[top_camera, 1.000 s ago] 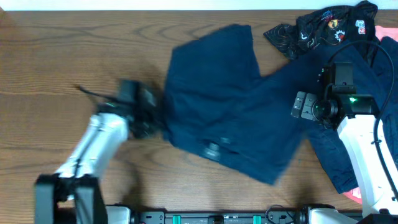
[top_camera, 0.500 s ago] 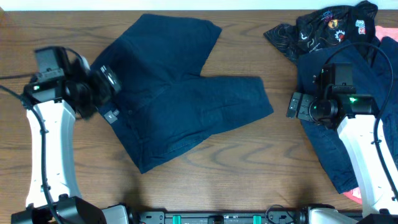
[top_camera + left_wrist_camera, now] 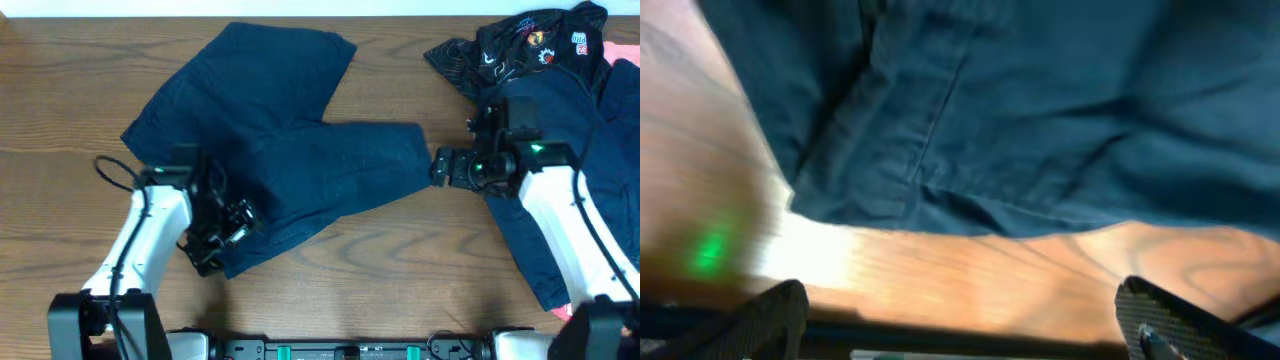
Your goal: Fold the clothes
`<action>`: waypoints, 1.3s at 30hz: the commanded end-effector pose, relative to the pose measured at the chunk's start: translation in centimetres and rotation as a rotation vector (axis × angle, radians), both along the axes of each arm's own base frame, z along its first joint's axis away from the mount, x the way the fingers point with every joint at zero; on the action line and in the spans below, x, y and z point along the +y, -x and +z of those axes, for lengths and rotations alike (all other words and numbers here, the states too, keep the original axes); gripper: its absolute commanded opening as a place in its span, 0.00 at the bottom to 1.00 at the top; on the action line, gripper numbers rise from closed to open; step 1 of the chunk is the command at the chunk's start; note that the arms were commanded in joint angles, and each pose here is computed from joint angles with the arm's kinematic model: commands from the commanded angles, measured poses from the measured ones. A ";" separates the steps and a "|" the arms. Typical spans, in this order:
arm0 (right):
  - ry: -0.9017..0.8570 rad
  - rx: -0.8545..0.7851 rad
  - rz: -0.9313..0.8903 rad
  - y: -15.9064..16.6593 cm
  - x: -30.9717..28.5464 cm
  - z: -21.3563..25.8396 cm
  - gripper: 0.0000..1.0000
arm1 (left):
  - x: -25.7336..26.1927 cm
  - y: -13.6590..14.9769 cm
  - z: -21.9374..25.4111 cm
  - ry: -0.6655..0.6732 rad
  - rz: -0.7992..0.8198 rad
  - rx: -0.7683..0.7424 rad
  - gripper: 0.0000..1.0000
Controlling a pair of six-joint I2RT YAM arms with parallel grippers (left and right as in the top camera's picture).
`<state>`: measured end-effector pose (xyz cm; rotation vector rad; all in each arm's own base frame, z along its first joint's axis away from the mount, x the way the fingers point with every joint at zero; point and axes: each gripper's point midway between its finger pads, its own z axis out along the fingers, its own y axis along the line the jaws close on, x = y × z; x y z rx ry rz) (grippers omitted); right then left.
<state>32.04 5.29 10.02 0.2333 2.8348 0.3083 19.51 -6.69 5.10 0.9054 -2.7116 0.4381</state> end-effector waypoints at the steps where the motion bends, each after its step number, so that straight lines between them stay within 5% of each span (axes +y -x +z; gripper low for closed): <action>1: -0.013 0.040 0.005 -0.1 0.8 -1.7 0.99 | -1.0 1.2 -1.7 -0.016 0.107 0.072 0.99; 9: -0.037 0.133 -0.108 -0.2 1.0 -4.4 0.99 | -0.6 2.0 -5.8 -0.128 0.233 0.056 0.88; 22: -0.124 0.232 -0.172 -0.5 6.7 -8.8 0.99 | 1.4 1.3 -6.0 -0.235 0.177 -0.013 0.19; 27: -0.144 0.251 -0.245 -1.3 7.9 -11.0 0.99 | 1.9 1.5 -5.3 -0.254 0.160 -0.035 0.13; 30: -0.143 0.271 -0.275 -1.3 7.9 -12.1 0.78 | 2.5 1.5 -4.5 -0.283 0.144 -0.069 0.11; 32: -0.136 0.279 -0.280 -1.2 7.6 -12.4 0.48 | 2.8 1.4 -3.9 -0.292 0.133 -0.103 0.08; 34: -0.130 0.284 -0.287 -1.1 7.2 -12.4 0.01 | 2.8 1.1 -3.3 -0.287 0.123 -0.138 0.06; 39: -0.126 0.241 -0.275 -1.3 5.1 -9.4 0.01 | 2.6 0.2 -0.9 -0.265 0.059 -0.266 0.06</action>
